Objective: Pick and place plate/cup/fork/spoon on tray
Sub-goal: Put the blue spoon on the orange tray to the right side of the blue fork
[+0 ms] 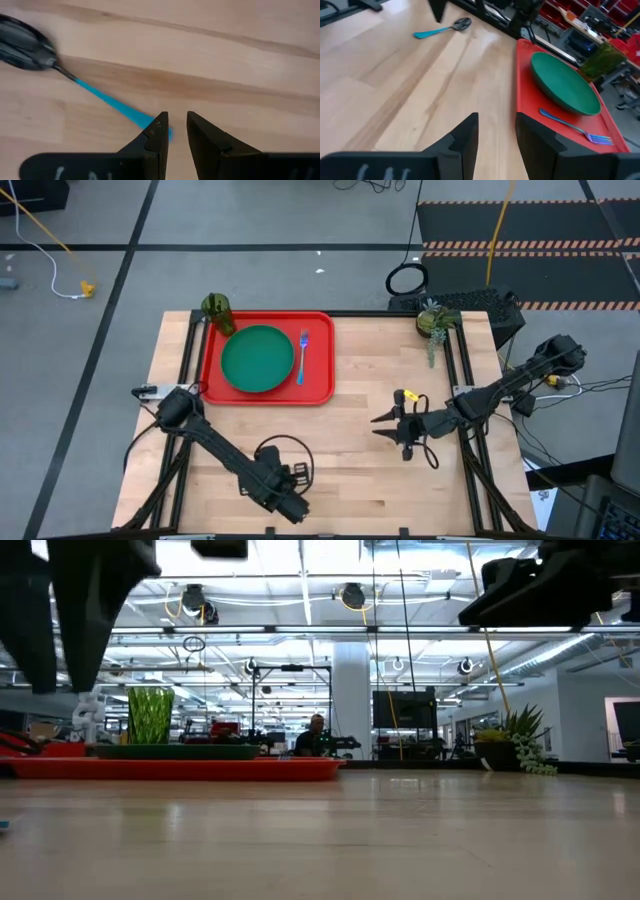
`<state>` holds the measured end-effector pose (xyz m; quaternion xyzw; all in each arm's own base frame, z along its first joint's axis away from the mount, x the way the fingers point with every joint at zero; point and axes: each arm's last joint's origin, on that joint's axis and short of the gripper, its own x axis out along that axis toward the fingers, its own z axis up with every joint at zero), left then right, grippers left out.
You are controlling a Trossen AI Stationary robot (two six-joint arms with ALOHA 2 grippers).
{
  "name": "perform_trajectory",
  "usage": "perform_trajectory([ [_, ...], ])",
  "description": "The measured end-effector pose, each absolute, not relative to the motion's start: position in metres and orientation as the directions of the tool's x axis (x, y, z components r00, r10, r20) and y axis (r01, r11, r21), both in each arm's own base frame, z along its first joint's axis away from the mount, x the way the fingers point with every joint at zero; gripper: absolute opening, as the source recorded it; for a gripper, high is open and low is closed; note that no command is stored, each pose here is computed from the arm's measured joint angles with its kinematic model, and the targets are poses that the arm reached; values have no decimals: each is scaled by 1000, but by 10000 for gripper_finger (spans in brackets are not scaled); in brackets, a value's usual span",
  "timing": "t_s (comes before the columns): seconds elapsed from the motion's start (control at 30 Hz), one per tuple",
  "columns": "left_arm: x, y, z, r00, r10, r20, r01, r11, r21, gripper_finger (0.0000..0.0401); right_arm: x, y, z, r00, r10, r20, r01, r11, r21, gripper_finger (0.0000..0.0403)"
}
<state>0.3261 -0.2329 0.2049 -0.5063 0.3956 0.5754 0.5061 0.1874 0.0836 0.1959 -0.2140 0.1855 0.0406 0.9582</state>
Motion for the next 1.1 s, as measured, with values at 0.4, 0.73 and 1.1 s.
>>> perform_trajectory([
  [0.4, 303, -245, 203, -213, 94, -973, -953, -239, 185, 72, 184, 91, 197, 931, 33, -364, -203, 874, -441, 123],
  [0.73, 302, -242, 182, -318, 177, -931, -923, -284, 261, 72, 184, 91, 197, 932, 33, -362, -196, 884, -424, 123],
  [1.1, 298, -240, 157, -331, 197, -923, -917, -299, 265, 72, 184, 91, 197, 930, 32, -366, -195, 888, -416, 123],
])
